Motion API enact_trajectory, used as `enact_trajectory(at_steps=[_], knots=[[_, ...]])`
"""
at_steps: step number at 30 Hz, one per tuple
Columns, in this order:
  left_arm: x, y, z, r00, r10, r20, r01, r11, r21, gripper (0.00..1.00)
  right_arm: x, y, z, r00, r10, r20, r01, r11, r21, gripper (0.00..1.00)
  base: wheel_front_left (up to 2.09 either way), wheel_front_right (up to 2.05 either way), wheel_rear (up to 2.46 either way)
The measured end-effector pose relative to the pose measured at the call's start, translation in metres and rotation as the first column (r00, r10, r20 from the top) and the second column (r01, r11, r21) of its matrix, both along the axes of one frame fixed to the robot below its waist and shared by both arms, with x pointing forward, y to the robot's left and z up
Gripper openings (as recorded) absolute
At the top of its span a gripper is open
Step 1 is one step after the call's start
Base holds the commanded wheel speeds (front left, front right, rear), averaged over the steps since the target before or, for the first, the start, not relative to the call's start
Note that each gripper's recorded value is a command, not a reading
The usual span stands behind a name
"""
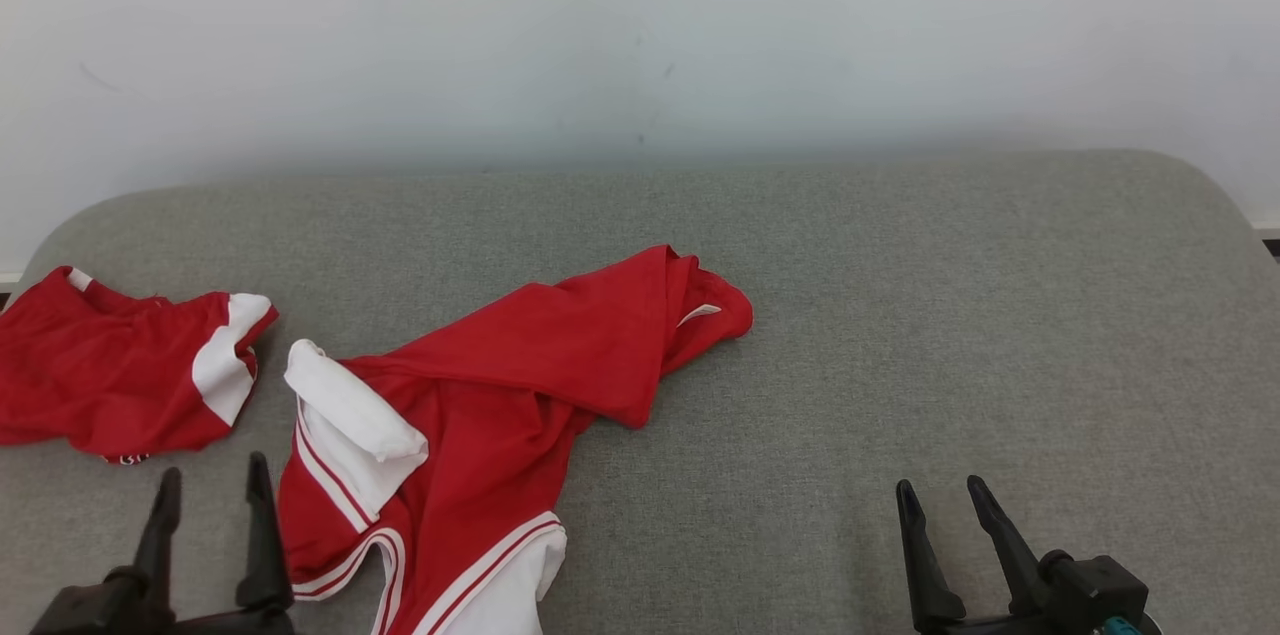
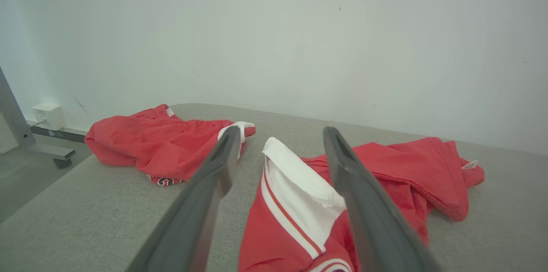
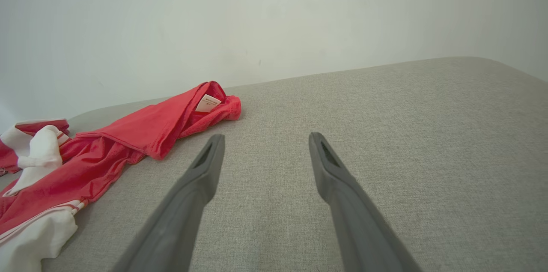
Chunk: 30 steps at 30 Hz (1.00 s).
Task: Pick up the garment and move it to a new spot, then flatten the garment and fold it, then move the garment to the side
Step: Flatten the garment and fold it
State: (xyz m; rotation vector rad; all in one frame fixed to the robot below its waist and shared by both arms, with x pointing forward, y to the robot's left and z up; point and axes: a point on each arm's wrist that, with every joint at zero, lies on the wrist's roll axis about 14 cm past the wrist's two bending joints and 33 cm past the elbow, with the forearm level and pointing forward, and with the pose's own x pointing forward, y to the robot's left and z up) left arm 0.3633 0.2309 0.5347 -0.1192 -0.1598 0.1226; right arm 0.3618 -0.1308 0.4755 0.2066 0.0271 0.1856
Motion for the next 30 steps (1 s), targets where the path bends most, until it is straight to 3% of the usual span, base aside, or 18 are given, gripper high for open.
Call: enact_trajectory(at_steps=[20,30], knots=[[-0.008,0.009,-0.002,1.000,-0.019,0.011,0.019,1.000,0.016,1.00,0.003,0.008,-0.002,1.000,0.024,-0.007,-0.024,1.000,-0.005,1.00,0.00,0.00,0.00],[-0.009,0.011,-0.008,1.000,-0.008,-0.004,0.008,1.000,0.001,1.00,0.038,0.062,0.008,0.978,0.207,-0.009,-0.207,0.976,-0.068,1.00,0.00,0.00,0.00]])
